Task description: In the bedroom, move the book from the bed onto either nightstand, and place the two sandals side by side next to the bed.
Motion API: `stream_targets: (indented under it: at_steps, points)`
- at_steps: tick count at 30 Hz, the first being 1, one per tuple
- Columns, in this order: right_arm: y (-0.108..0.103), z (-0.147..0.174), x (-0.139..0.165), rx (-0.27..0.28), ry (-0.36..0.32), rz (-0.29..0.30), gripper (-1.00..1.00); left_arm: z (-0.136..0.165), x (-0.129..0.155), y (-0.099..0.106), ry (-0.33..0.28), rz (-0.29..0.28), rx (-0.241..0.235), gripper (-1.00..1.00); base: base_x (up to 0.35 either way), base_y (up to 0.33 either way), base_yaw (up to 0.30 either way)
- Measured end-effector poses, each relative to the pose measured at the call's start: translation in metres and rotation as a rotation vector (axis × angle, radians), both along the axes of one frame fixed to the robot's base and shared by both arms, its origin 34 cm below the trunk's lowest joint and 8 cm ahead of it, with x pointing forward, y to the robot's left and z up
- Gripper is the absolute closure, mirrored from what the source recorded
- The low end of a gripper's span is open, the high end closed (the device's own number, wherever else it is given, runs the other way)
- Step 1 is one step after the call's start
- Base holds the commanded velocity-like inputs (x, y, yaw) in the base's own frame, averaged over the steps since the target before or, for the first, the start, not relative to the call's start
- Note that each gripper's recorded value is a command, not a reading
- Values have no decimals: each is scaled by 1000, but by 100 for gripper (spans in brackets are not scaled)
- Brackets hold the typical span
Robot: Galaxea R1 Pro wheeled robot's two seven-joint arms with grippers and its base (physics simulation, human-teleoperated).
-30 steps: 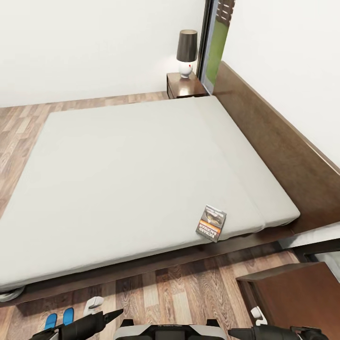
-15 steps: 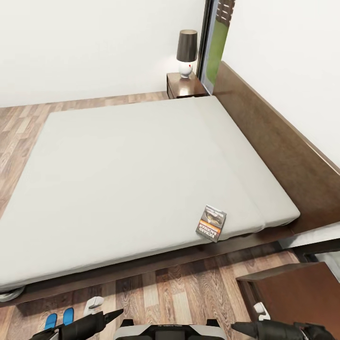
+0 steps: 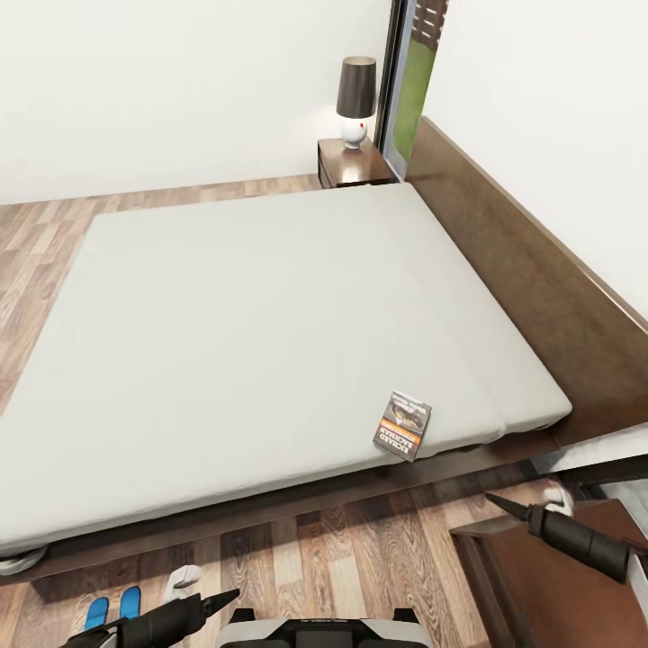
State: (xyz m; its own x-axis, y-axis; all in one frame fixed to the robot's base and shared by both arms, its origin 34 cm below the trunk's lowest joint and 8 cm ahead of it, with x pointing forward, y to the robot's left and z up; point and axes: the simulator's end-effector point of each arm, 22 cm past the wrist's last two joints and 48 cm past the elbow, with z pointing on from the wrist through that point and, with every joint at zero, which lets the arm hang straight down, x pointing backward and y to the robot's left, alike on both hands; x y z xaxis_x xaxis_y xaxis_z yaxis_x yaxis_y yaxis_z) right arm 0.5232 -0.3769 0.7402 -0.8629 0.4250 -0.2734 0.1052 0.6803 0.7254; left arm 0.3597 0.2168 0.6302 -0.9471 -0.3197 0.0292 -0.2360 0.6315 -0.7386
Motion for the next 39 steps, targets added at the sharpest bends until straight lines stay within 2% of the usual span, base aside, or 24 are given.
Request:
stream_targets:
  at_steps: [3, 7, 10, 12, 14, 15, 19, 21, 23, 25, 34, 39]
  points:
    - [-3, 5, 6, -13, -18, -1, -100, 0, 0, 0, 0, 0, 0, -100, 0, 0, 0]
    - [-6, 11, 15, -7, -52, -42, -100, 0, 0, 0, 1, 0, 2, -100, 0, 0, 0]
    - [-12, 11, 23, -14, -64, -101, -100, 0, 0, 0, 1, 0, 3, -100, 0, 0, 0]
    - [-9, 21, 38, 45, -118, -176, -100, -1, 0, 0, 1, 0, 3, -100, 0, 0, 0]
    - [6, 27, 47, 114, -154, -239, -100, -1, 0, 0, 1, -1, 3, -100, 0, 0, 0]
    - [31, 23, 53, 175, -160, -300, -100, -1, 0, -1, 2, -1, 3, -100, 0, 0, 0]
    - [98, 1, 54, 263, -107, -400, -100, -1, 0, -5, 2, 0, -1, -100, 0, 0, 0]
    - [123, -5, 54, 292, -83, -429, -100, -1, 0, -6, 1, 0, -2, -100, 0, 0, 0]
    - [139, -9, 54, 311, -66, -449, -100, -1, 0, -7, 1, 0, -2, -100, 0, 0, 0]
    - [145, -10, 54, 318, -60, -456, -100, -1, 0, -7, 0, 0, -3, -100, 0, 0, 0]
    - [146, -6, 58, 356, -69, -506, -100, 0, 2, -7, -4, 1, -6, -100, 0, 0, 0]
    - [146, -6, 58, 358, -69, -510, -100, 0, 2, -7, -5, 1, -7, -100, 0, 0, 0]
